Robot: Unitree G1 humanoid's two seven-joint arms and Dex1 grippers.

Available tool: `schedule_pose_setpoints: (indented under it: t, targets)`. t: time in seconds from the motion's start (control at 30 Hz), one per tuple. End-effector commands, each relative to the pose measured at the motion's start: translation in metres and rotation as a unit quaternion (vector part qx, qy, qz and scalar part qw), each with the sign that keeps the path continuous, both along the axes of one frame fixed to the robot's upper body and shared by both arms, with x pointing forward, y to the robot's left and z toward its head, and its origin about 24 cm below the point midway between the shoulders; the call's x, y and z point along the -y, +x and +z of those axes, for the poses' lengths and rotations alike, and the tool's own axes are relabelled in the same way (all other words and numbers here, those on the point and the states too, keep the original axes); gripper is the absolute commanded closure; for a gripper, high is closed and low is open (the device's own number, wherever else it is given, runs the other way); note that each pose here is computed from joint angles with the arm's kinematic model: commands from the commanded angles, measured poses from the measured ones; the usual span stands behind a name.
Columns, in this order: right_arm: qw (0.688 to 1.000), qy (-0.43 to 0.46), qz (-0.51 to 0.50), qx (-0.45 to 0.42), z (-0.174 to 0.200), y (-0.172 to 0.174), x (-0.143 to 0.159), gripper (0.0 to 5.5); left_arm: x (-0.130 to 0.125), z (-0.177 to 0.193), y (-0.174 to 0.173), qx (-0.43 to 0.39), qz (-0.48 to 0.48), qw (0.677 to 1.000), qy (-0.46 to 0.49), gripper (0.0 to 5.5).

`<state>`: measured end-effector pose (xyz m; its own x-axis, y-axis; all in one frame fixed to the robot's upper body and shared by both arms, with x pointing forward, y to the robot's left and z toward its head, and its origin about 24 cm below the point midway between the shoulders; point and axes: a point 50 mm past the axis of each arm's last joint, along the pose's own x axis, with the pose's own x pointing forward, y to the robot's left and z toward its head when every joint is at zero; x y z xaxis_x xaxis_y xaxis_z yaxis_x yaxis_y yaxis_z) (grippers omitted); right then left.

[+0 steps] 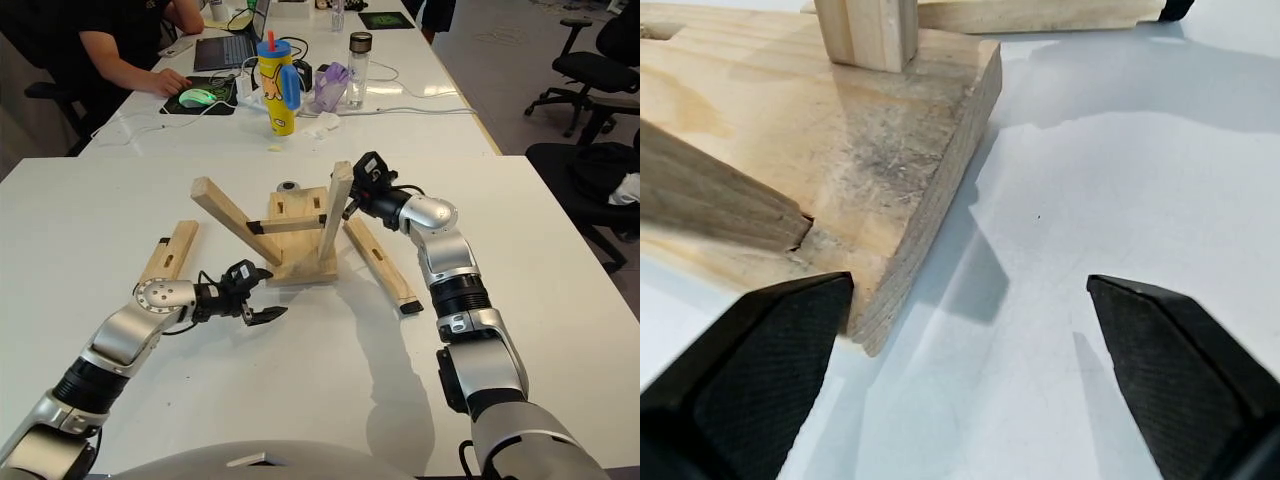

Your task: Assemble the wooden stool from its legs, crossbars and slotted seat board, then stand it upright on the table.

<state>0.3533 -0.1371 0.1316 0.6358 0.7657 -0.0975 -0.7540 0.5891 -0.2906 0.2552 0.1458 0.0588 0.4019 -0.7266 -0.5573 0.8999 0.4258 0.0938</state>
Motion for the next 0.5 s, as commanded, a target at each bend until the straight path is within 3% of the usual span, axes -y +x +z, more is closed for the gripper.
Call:
schedule_pose_setpoints:
  t: [0.03,0.5]
  targets:
    - [0.996,0.007,0.084,-0.018,-0.009,-0.017,-0.021,5.50,-0.017,-0.015,0.001,-0.033,0.031,0.997,0.054,1.14]
    - [0.990,0.030,0.133,-0.043,-0.035,-0.047,-0.097,5.50,-0.061,0.009,0.037,0.036,0.182,0.973,0.138,1.14]
